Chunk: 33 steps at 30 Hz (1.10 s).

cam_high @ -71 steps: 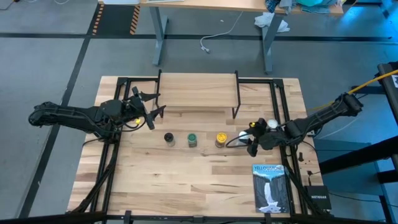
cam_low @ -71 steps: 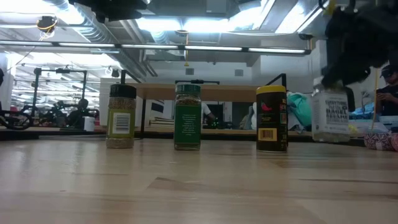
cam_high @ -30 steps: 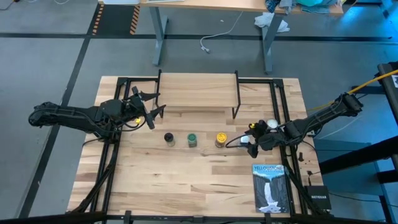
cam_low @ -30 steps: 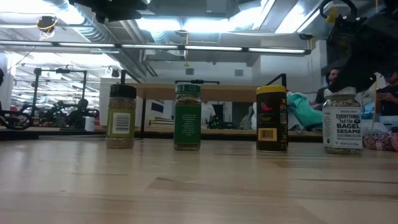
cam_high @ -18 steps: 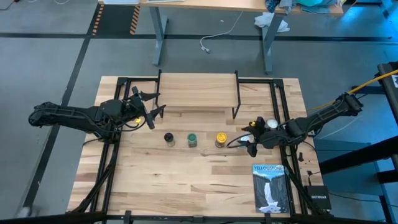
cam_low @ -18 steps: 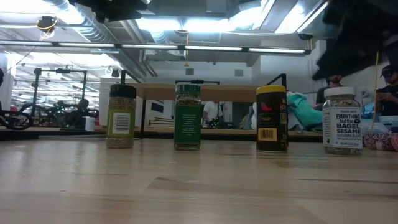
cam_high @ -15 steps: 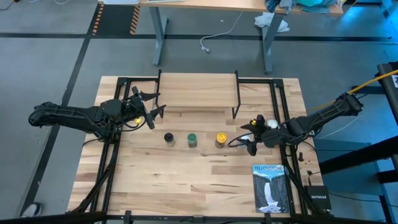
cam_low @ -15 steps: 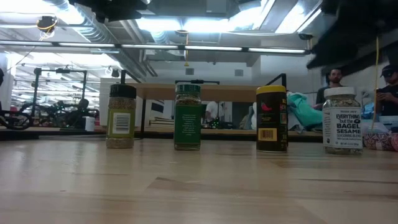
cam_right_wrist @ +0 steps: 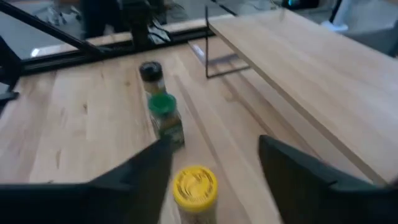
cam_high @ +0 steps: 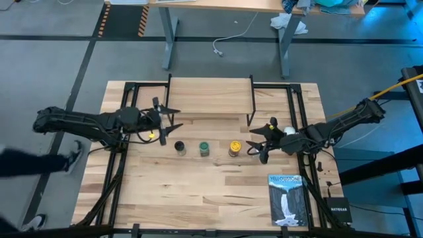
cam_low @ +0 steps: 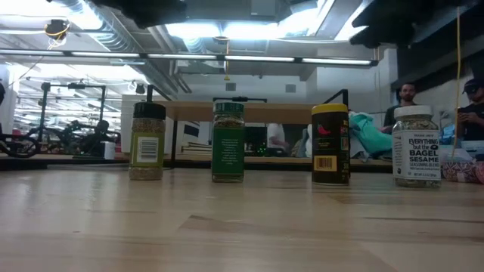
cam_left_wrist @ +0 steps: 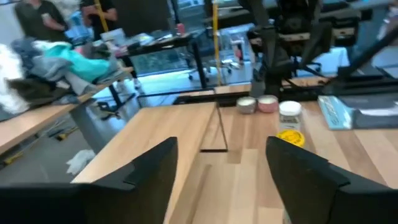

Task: Shelf spices
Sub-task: Put the black seasoning bottle on the shelf

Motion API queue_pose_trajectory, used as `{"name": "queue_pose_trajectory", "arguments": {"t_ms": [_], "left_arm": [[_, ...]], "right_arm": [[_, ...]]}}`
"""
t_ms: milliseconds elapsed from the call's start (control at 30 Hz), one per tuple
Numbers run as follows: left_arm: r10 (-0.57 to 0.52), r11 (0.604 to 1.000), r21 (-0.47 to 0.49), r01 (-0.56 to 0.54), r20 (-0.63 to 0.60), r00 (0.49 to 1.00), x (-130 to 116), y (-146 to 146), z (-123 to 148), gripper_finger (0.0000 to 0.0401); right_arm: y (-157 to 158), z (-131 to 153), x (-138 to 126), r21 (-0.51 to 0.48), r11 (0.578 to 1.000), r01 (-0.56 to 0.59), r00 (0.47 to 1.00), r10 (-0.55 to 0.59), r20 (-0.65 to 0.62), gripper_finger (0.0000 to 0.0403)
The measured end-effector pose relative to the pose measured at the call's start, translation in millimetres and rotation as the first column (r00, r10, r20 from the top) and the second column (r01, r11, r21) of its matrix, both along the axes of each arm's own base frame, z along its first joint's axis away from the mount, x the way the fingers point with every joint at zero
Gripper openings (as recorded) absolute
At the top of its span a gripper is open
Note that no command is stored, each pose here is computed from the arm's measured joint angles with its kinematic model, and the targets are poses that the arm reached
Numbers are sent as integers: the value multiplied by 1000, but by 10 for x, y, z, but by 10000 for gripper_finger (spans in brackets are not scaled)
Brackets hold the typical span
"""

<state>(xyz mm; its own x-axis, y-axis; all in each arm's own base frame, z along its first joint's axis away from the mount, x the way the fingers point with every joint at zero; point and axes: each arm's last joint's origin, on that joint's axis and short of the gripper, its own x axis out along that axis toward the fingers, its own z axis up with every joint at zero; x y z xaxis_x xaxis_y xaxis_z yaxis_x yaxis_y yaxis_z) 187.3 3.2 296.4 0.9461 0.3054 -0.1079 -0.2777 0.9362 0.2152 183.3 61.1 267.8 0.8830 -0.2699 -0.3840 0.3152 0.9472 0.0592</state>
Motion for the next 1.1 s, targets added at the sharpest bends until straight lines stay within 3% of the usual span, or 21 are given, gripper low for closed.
{"name": "queue_pose_trajectory", "arguments": {"t_ms": [233,333,400,667,1100], "left_arm": [[-67,997,24,69,-55,996,169,-24,-13,106],[-105,994,14,107,-80,991,206,-36,-54,33],[-133,991,-14,132,-108,985,230,-46,-101,10],[-200,964,-222,143,-263,944,385,-153,-420,2],[-259,937,-296,188,-225,939,659,-410,-607,0]], "right_arm": [[43,-16,86,-52,997,-50,999,50,1,19],[69,-50,112,-29,995,-98,995,97,-22,17],[88,-88,144,-23,993,-116,993,115,-41,9],[170,-305,293,-16,985,-169,975,165,-149,4],[126,-340,703,81,980,-184,938,199,-284,1]]}}
